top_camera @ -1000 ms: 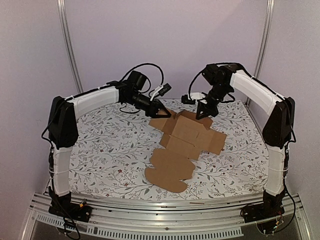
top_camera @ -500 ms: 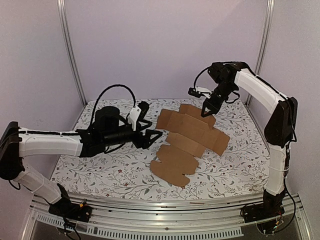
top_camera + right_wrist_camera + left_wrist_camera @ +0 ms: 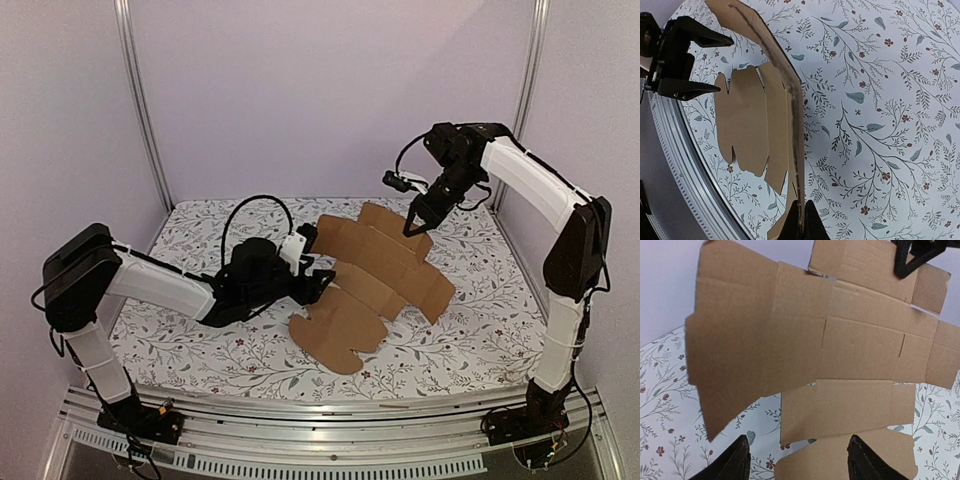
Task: Fold the paper box
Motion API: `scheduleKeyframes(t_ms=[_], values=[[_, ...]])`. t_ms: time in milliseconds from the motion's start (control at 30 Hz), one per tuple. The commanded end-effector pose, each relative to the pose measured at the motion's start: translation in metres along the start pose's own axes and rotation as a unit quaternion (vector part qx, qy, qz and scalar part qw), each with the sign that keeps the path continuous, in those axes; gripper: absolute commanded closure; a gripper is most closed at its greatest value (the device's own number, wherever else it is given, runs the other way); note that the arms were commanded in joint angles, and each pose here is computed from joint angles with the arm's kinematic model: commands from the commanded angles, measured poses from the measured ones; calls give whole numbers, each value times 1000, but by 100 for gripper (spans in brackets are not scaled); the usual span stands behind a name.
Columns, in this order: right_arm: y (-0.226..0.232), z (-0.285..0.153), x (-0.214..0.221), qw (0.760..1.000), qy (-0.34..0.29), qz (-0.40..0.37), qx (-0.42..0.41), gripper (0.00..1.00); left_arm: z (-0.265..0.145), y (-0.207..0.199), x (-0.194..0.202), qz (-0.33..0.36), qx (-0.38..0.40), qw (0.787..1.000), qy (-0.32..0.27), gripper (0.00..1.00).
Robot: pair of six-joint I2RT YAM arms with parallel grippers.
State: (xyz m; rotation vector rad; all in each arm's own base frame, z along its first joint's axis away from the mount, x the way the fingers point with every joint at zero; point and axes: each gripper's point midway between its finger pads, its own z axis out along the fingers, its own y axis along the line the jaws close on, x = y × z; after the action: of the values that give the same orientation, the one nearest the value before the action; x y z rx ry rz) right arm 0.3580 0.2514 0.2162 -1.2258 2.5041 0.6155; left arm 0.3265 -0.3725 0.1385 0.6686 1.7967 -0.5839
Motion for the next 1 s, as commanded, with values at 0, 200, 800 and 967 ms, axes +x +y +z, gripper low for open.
scheduleKeyframes(t_ms=[0,200,800,967], values=[[34,-17,17,998,9,27,-57,100,10,16,-24,-22,4,999,-40,34],[52,-24,19,995,1,25,-96,100,31,4,-15,-34,74,996,-28,34],[47,-21,22,996,-2,48,-79,100,21,-18,-19,-62,130,988,-53,80],[40,-14,16,995,1,60,-74,100,28,-38,-6,-71,141,987,-28,85]])
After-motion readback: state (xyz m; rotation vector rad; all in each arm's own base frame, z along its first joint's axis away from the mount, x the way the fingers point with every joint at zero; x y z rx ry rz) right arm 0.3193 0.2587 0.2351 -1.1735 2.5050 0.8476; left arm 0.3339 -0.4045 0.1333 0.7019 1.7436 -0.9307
